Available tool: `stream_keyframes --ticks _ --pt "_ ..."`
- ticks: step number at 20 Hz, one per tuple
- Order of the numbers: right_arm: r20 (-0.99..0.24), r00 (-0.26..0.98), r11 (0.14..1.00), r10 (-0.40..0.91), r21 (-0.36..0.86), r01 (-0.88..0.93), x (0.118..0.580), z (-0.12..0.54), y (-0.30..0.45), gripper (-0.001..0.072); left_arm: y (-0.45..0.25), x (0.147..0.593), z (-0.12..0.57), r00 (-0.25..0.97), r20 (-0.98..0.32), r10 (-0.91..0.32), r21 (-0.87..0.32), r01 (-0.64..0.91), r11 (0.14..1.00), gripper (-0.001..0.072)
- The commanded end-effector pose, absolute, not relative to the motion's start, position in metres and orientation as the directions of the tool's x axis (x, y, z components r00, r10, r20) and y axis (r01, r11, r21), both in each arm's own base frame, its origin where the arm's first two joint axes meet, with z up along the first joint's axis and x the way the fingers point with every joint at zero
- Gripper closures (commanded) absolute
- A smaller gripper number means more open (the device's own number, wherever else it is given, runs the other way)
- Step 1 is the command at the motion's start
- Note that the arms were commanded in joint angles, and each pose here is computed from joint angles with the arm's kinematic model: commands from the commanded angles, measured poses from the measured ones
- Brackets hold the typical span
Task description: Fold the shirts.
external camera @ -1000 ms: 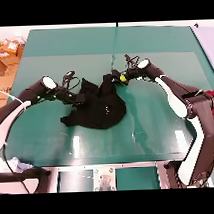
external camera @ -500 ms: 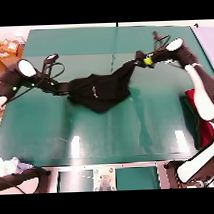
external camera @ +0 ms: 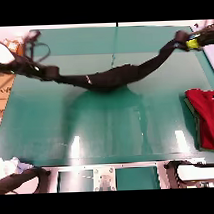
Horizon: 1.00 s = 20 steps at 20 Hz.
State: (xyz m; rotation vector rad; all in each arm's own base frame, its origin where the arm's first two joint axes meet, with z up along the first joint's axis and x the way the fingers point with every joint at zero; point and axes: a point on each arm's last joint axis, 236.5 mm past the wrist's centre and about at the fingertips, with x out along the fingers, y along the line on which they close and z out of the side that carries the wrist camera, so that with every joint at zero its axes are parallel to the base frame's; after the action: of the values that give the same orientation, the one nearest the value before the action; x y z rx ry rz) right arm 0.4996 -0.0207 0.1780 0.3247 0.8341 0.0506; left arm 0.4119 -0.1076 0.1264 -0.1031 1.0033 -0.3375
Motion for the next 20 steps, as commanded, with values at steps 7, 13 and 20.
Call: stream_keyframes --ticks 7,13,20 --pt "-0.456 0.883 0.967 -0.113 0.152 0.202 0.371 0.352 -0.080 0.0697 -0.068 0.375 0.349 0.842 -0.497 -0.209 -0.041 0.218 0.975 0.0686" --pt "-0.307 0.942 0.975 -0.134 0.130 0.181 0.315 0.408 -0.062 0.0697 -0.064 0.335 0.414 0.909 -0.355 -0.217 -0.019 0.225 0.974 0.0685" --pt "-0.634 0.772 0.945 0.051 0.281 0.168 0.342 0.245 -0.040 0.0697 -0.083 0.374 0.288 0.638 -0.727 -0.254 -0.076 0.293 0.953 0.0686"
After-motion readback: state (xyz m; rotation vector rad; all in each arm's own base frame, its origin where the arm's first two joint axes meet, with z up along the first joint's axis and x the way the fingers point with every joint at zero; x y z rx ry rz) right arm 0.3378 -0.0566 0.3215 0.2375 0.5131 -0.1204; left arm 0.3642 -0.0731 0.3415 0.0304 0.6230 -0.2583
